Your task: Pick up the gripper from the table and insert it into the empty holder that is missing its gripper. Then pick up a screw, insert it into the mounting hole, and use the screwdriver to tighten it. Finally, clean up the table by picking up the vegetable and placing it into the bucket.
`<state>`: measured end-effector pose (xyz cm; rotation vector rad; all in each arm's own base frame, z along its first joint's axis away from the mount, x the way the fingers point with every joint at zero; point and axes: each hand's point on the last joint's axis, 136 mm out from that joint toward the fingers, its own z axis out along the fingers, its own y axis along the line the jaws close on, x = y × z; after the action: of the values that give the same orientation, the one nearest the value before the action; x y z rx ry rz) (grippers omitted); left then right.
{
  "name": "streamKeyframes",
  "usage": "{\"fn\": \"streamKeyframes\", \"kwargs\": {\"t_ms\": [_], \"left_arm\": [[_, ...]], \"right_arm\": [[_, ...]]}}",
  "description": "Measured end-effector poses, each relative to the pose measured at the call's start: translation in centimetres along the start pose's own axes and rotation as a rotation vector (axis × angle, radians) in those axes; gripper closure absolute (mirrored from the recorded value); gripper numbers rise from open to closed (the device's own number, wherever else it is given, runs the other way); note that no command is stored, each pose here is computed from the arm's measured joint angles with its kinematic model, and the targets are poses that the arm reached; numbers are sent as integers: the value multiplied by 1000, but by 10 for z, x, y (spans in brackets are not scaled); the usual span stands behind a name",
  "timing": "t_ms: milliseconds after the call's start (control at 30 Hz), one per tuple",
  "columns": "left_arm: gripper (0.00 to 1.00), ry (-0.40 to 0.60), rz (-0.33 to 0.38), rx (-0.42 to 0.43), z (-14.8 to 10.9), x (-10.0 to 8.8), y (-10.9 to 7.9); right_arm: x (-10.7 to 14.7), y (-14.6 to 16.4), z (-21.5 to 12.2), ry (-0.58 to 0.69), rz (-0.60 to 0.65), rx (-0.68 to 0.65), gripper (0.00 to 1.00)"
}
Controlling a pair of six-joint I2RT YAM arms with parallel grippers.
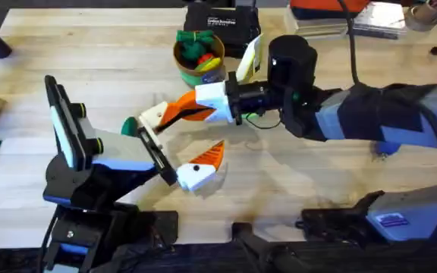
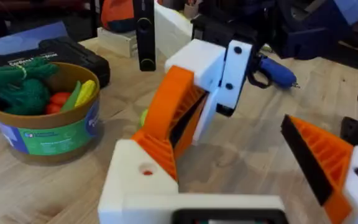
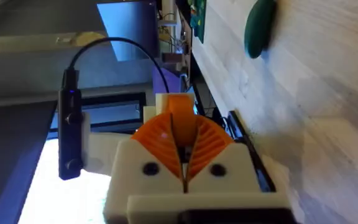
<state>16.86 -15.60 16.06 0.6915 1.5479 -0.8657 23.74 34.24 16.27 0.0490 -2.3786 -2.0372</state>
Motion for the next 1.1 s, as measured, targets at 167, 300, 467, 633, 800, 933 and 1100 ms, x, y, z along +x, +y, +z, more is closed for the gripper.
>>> {"fn": "streamKeyframes", "kwargs": {"t_ms": [167,300,467,633,800,933,1100], "left_arm": [[15,-1,-2,-10,0,0,2],[15,-2,-1,-9,0,0,2],[15,4,14,48,0,1,-9],[15,3,30,48,0,0,-9],[15,2,48,64,0,1,-12],[16,-5,74,75,0,-1,-14],[15,-17,101,94,-1,-5,-18]], "right_arm": [[0,0,2,-9,7,3,927],[0,-1,2,-6,9,6,844],[12,-2,8,39,-10,9,716],[12,-4,8,48,-25,5,578],[12,-6,5,67,-29,-4,412],[14,-10,2,79,-19,-1,173],[15,-13,-2,100,-9,-4,10]]}}
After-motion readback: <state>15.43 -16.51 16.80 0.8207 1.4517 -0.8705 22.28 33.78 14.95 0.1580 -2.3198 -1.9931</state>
